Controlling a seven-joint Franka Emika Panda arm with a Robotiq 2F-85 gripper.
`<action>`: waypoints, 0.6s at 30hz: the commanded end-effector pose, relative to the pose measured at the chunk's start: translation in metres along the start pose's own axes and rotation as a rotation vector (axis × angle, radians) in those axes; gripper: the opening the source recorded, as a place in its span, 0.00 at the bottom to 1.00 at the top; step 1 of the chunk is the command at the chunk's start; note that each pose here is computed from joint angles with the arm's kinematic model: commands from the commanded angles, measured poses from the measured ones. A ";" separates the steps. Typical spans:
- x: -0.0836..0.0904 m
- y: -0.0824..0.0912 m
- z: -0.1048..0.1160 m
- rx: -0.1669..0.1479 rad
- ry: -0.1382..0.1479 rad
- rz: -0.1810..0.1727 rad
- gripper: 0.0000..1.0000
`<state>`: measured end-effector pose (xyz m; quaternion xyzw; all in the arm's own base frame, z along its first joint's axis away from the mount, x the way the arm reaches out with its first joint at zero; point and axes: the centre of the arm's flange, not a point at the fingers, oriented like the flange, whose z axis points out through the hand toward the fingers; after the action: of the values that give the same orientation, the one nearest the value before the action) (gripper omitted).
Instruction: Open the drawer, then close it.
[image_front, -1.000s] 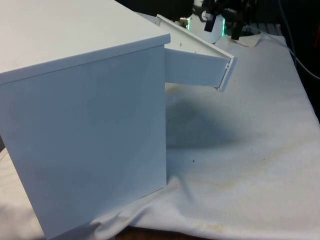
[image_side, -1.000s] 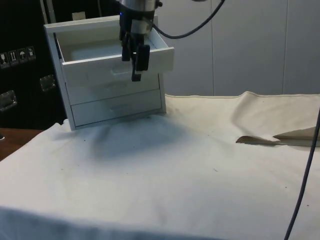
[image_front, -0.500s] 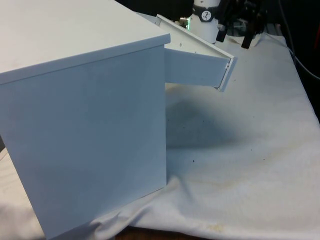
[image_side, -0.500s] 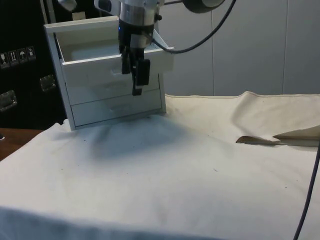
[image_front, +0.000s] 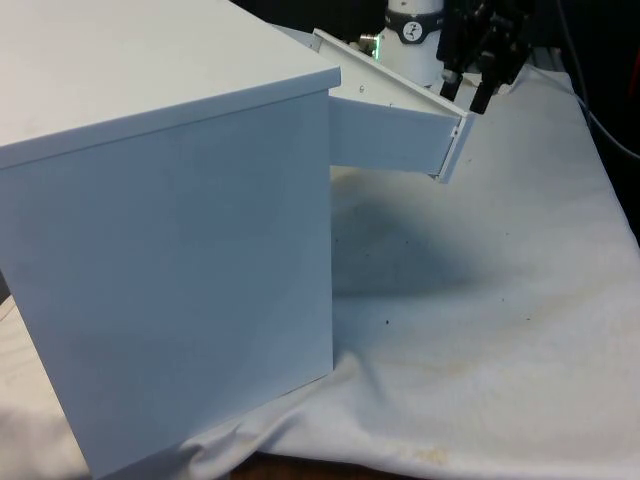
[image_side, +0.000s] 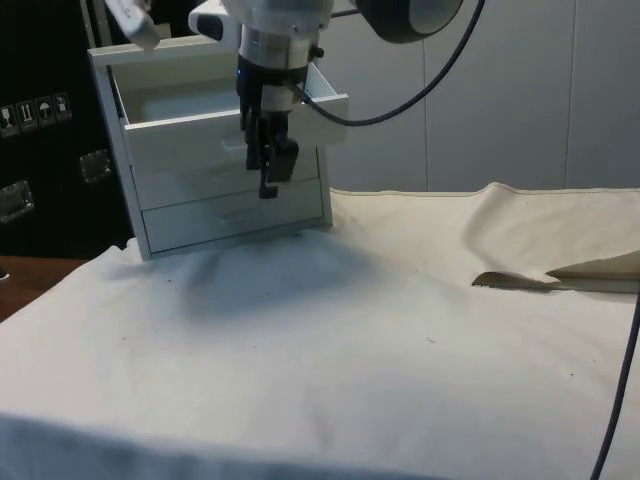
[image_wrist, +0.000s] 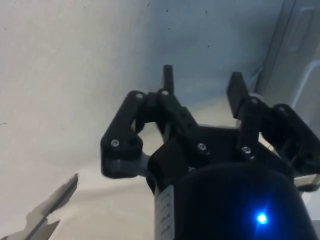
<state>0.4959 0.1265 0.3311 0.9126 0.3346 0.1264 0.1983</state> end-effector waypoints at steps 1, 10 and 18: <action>0.001 0.000 0.000 -0.013 0.005 -0.002 0.53; 0.002 0.000 0.000 -0.017 0.005 -0.001 0.04; 0.001 0.003 0.000 -0.063 -0.003 -0.013 0.00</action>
<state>0.4958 0.1268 0.3304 0.9054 0.3373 0.1310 0.2223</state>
